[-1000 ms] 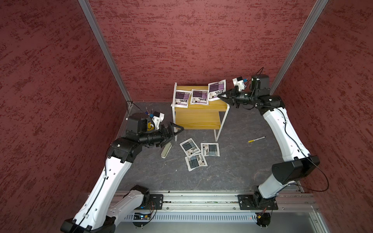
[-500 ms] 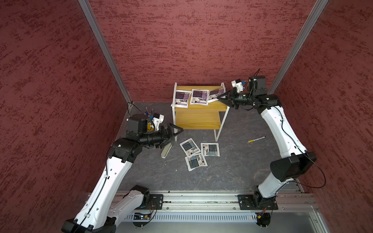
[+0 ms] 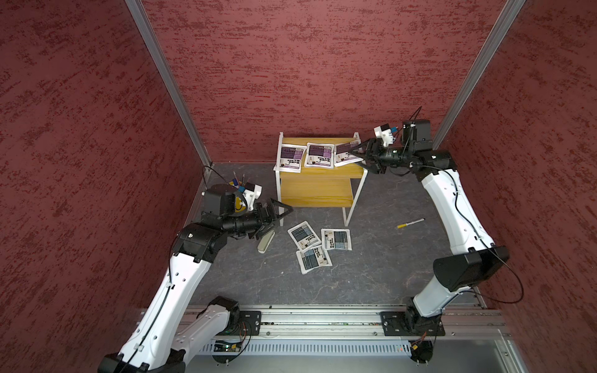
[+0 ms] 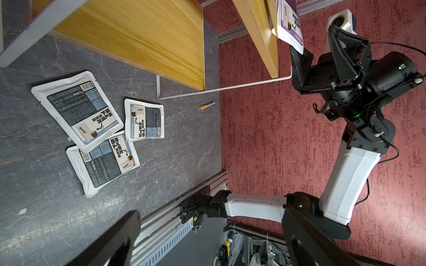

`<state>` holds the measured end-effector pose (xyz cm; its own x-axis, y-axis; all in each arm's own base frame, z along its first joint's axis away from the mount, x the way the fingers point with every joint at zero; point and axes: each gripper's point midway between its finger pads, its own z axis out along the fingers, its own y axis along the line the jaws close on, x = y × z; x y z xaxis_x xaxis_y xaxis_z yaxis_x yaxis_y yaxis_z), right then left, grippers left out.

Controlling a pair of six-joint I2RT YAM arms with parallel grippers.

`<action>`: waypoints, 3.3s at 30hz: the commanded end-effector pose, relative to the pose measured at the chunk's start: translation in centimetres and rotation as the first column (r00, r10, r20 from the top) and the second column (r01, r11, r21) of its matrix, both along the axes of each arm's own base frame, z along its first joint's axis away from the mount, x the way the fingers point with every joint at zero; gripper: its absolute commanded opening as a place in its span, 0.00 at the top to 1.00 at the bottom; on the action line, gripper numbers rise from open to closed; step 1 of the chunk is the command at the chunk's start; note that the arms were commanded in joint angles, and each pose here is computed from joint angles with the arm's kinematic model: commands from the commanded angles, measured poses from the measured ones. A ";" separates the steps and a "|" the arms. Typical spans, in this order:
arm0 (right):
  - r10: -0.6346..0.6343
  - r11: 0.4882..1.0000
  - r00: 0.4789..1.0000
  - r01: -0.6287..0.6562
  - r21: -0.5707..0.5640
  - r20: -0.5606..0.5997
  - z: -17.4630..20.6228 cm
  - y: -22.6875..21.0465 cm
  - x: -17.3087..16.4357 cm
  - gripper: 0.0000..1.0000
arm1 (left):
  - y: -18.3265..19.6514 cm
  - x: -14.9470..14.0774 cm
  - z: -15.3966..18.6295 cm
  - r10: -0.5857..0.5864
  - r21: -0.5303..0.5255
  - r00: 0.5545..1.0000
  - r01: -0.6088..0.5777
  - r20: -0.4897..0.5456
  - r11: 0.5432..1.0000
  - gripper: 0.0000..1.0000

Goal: Place the bagged coffee beans on the shelf by color
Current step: Place the bagged coffee beans on the shelf.

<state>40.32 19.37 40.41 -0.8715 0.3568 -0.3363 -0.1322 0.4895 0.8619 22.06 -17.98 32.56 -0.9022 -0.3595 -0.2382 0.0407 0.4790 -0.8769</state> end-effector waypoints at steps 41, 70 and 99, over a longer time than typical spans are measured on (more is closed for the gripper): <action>-0.051 0.987 0.997 0.058 -0.151 0.051 -0.1 -1.4 3.8 0.25 | 0.9 -0.2 -1.2 0.014 -0.008 1.000 -0.014 -0.018 1.000 0.00; -0.065 0.972 0.992 0.087 -0.219 0.103 1.4 -2.5 1.7 0.24 | 1.0 -0.8 -2.0 0.018 -0.018 0.999 -0.019 -0.028 1.000 0.00; -0.057 0.985 0.995 0.069 -0.159 0.083 -3.4 -4.5 -14.0 0.19 | -2.7 -3.2 -10.5 -0.100 0.033 0.991 0.103 -0.089 0.994 0.00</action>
<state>26.73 14.88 39.32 -0.8090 0.3194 -0.4935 -0.1929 0.6488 0.7361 18.27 -20.13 22.54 -0.9623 -0.2452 -0.1174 -0.0258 0.5122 -0.8585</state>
